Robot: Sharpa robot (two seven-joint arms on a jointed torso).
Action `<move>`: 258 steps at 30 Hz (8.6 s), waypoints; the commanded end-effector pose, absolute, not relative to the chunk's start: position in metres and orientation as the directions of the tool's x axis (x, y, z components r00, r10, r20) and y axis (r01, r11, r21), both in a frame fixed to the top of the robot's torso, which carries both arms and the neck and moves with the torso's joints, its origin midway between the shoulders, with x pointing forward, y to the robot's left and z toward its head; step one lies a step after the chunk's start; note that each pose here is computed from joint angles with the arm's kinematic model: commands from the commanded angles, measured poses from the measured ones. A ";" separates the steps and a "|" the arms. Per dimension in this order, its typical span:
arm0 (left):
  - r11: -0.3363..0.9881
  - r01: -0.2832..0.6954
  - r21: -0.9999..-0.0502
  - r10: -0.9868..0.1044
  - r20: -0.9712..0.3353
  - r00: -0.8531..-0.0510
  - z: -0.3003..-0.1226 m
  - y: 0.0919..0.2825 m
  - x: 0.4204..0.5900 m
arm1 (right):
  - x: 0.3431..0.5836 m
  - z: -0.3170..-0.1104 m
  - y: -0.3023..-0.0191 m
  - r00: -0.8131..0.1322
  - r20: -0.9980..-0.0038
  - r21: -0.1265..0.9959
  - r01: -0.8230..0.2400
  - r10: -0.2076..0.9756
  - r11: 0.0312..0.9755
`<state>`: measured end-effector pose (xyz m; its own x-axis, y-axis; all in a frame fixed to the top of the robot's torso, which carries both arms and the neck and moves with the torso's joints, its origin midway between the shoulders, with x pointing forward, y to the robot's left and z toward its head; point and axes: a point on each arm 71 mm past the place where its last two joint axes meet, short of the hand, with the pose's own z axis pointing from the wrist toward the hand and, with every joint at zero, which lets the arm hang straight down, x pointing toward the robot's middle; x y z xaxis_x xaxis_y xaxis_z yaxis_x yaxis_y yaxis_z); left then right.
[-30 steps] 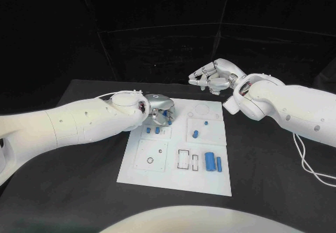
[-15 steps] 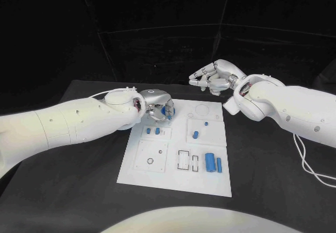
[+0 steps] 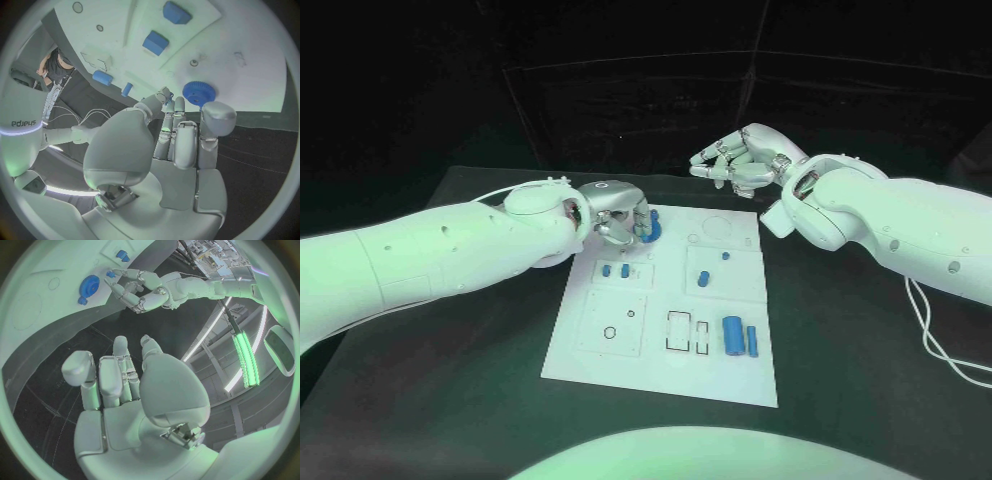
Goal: Assemble the parts on the task board
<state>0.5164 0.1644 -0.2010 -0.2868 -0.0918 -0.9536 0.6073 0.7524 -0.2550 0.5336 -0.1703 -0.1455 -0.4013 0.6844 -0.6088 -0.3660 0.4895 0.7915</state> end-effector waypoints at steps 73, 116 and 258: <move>0.819 0.493 -0.293 -0.077 -0.908 -0.412 -0.220 0.199 0.516 | 0.533 -0.146 -0.170 -0.403 -0.608 0.792 -0.373 0.684 0.484; 0.833 0.473 -0.287 -0.061 -0.898 -0.436 -0.224 0.198 0.516 | 0.533 -0.146 -0.171 -0.402 -0.609 0.791 -0.371 0.684 0.486; -0.067 0.068 -0.995 -0.920 0.035 -0.391 -0.185 0.249 0.502 | 0.411 -0.211 -0.065 -0.286 -0.920 0.390 -0.730 0.268 0.561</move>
<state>0.5013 0.2503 -0.1864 -0.3833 -0.9232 0.0272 0.0655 -0.0565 -0.9962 0.4126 -0.0668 -0.2092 -0.2584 0.2738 -0.9264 -0.7264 0.5771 0.3732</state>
